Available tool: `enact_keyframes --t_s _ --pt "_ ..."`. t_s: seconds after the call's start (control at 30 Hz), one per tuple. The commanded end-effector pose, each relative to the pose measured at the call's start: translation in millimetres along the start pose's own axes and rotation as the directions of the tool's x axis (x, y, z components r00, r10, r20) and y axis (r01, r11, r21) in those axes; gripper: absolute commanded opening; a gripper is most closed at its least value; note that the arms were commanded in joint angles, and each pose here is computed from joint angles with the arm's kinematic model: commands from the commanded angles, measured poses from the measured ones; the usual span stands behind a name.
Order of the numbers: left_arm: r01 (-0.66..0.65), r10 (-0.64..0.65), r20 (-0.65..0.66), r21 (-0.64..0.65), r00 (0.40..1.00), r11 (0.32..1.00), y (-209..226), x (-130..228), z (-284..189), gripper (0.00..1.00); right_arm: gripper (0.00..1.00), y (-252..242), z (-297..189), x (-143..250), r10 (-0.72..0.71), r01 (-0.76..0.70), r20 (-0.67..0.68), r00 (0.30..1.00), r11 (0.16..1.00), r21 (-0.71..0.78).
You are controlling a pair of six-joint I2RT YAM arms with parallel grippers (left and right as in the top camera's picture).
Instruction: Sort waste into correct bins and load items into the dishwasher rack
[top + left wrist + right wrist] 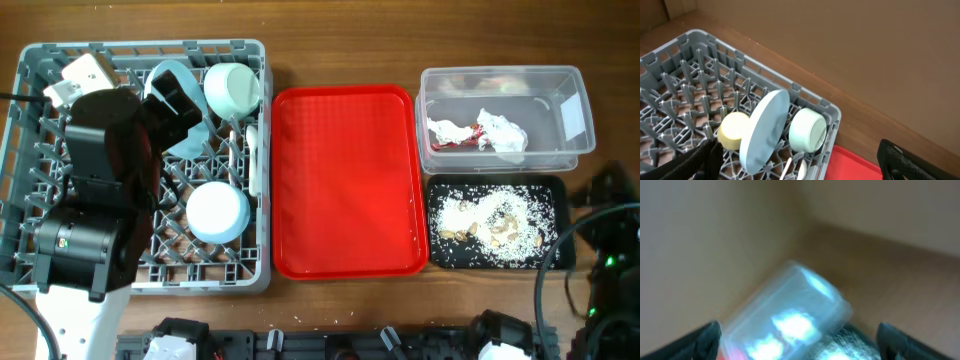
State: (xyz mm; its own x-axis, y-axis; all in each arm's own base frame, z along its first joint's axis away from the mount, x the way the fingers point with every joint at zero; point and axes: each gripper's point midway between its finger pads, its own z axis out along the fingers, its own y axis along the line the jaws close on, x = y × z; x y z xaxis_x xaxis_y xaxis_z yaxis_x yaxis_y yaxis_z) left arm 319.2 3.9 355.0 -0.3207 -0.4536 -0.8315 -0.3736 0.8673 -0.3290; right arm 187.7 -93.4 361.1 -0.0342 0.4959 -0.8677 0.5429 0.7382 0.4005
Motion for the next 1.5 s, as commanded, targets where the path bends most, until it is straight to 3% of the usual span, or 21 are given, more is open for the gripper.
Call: enact_keyframes --t_s 0.0,0.03,0.1,0.17,0.47,0.5,0.6,0.7,0.8,1.47 --pt "0.0 0.0 -0.001 0.019 1.0 1.0 -4 -1 -2 1.0 1.0 70 -6 -1 -0.006 0.035 0.082 0.997 0.929 -0.369" --pt "0.001 -0.001 -0.001 0.019 1.0 1.0 -4 -1 -2 1.0 1.0 90 -15 -8 0.029 0.051 0.159 0.987 0.877 -0.478" --pt "0.001 -0.001 -0.001 0.019 1.0 1.0 -4 -1 -2 1.0 1.0 120 -45 -7 0.066 0.222 0.381 0.922 0.716 -0.662" --pt "0.001 -0.001 -0.001 0.019 1.0 1.0 -4 -1 -2 1.0 1.0 117 -51 10 0.12 0.249 0.431 0.894 0.667 -0.702" --pt "0.001 -0.001 -0.001 0.019 1.0 1.0 -4 -1 -2 1.0 1.0 79 -9 117 0.055 0.231 0.358 0.932 0.671 -0.704" --pt "0.001 -0.001 -0.001 0.019 1.0 1.0 -4 -1 -2 1.0 1.0 76 3 137 0.038 0.2 0.304 0.952 0.673 -0.712" --pt "0.0 0.0 -0.001 0.019 1.0 1.0 -4 -1 -2 1.0 1.0 72 21 187 -0.064 0.201 0.211 0.975 0.652 -0.731" --pt "0.001 -0.001 -0.001 0.019 1.0 1.0 -4 -1 -2 1.0 1.0 57 38 226 -0.269 0.31 0.169 0.948 0.672 -0.673" --pt "0.001 -0.001 -0.001 0.019 1.0 1.0 -4 -1 -2 1.0 1.0 56 39 225 -0.334 0.406 0.239 0.912 0.646 -0.646" --pt "0.001 -0.001 -0.001 0.018 1.0 1.0 -4 -1 -2 1.0 1.0 56 39 225 -0.329 0.399 0.234 0.915 0.648 -0.648"
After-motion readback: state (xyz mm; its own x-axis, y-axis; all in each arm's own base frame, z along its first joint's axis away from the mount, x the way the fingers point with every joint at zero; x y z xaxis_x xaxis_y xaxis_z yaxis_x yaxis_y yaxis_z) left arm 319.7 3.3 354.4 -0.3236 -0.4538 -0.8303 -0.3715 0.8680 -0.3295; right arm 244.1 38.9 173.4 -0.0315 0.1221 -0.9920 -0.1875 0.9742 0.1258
